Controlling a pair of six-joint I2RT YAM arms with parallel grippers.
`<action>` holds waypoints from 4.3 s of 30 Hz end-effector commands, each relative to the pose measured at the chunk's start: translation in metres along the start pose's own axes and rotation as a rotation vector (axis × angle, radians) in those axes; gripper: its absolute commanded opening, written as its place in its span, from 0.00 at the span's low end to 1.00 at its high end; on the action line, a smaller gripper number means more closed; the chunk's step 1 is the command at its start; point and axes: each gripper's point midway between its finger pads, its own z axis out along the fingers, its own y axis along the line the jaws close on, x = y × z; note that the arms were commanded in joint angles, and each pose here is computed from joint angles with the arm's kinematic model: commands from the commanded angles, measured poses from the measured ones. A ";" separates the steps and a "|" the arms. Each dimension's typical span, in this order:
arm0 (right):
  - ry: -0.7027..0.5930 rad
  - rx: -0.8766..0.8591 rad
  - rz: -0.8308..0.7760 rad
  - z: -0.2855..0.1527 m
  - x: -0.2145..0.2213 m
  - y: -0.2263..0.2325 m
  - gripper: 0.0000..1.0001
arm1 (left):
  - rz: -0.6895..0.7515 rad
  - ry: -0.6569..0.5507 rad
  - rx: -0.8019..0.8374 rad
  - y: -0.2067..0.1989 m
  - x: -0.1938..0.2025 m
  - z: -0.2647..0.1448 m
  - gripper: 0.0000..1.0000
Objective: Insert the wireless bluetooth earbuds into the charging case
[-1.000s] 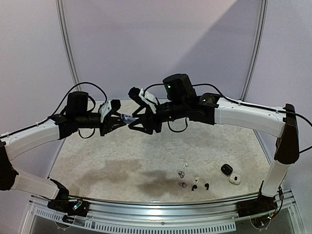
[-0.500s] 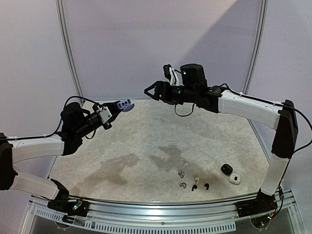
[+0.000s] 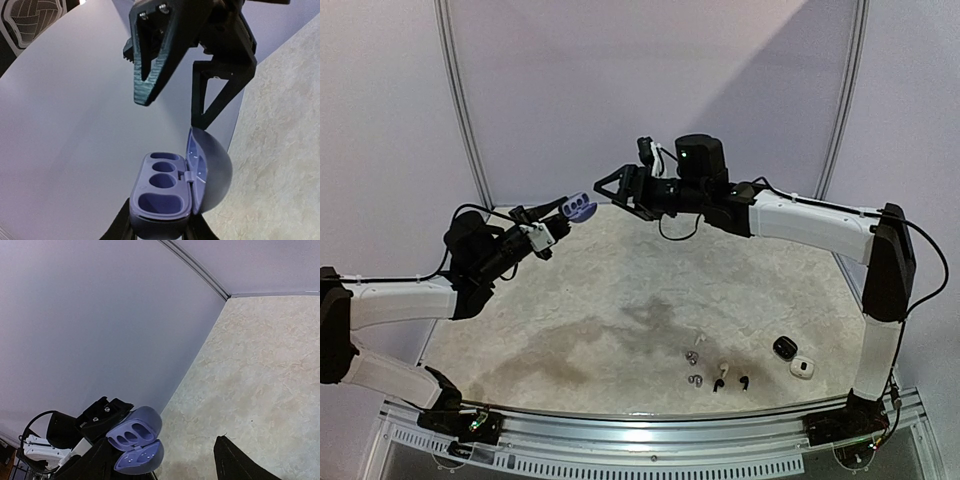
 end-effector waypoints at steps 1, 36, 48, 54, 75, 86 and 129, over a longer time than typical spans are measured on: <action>0.027 -0.064 -0.006 0.008 0.004 0.018 0.69 | 0.026 -0.006 -0.010 -0.002 -0.004 0.003 0.00; 0.227 -0.136 0.100 0.035 0.036 0.020 0.42 | 0.087 0.037 -0.078 0.015 0.003 0.015 0.00; 0.239 -0.187 0.145 0.040 0.036 0.022 0.18 | 0.170 -0.007 -0.035 0.003 -0.003 0.013 0.00; 0.243 -0.208 0.162 0.041 0.037 0.023 0.08 | 0.224 -0.028 -0.006 -0.006 -0.005 0.011 0.00; 0.204 -0.060 0.090 0.022 0.030 -0.001 0.00 | 0.208 -0.009 0.183 -0.051 0.006 -0.009 0.71; 0.298 0.311 -0.274 -0.028 0.035 -0.051 0.00 | -0.157 0.116 0.586 -0.098 0.005 -0.053 0.99; 0.448 0.216 -1.103 -0.040 0.070 0.004 0.00 | -0.933 0.090 0.842 -0.079 -0.078 -0.009 0.57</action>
